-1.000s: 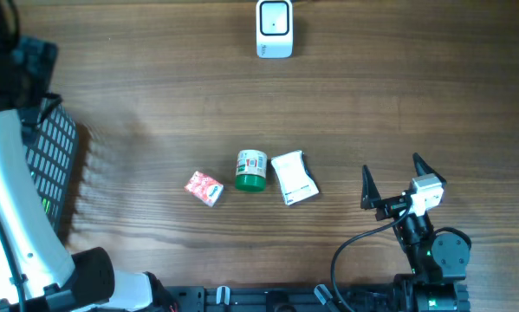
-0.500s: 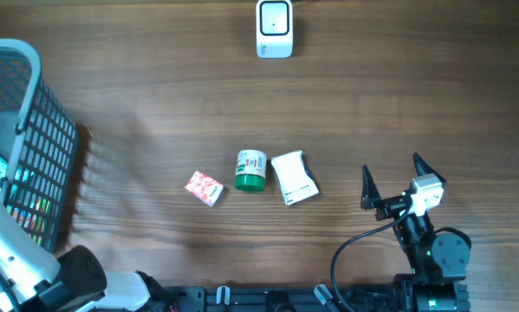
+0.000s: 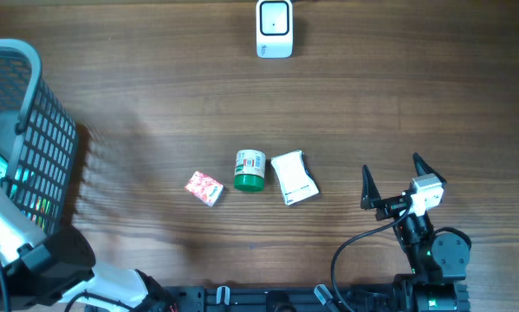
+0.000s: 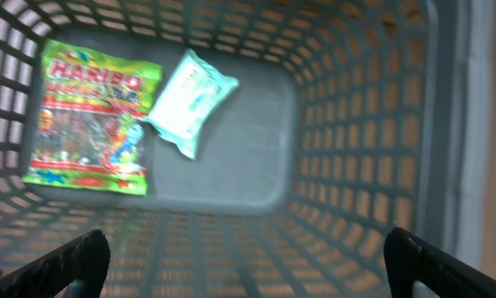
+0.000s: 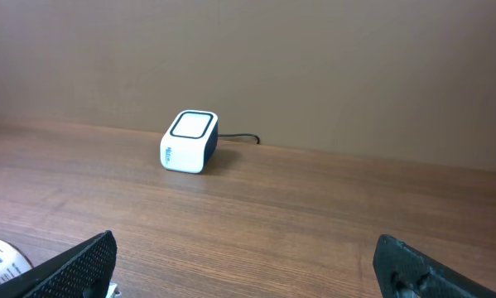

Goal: Scan the item barcode
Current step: 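Return the left gripper into the basket and grasp the Zappy wipes pack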

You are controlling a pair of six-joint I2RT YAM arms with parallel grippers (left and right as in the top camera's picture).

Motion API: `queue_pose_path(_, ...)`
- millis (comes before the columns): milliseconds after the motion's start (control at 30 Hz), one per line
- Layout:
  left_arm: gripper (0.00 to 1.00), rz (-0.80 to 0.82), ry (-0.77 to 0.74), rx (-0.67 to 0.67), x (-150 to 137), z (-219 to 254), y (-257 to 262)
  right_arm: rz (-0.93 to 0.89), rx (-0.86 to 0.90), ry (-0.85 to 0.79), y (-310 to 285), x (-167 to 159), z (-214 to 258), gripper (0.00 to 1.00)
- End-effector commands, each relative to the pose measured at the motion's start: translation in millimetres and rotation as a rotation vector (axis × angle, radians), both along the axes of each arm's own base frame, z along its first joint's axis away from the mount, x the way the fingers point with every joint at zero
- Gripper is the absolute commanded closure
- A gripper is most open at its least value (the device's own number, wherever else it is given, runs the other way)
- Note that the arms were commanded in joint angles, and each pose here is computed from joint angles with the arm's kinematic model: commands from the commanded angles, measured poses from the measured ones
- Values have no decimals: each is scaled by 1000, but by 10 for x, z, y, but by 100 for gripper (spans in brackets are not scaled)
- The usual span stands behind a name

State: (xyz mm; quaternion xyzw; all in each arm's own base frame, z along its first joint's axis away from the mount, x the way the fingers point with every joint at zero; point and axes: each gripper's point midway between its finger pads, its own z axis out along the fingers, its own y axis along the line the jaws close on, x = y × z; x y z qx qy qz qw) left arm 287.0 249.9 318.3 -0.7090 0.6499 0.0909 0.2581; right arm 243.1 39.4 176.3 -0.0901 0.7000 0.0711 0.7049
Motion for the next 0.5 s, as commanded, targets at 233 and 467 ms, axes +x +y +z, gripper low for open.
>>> queue_pose_path(233,0,59,309,-87,-296,-871,624,-11,7,-5,-13,1,12,0)
queue_pose_path(467,0,-105,435,-93,-177,-1414,967,-11,7,-5,-13,1,12,0)
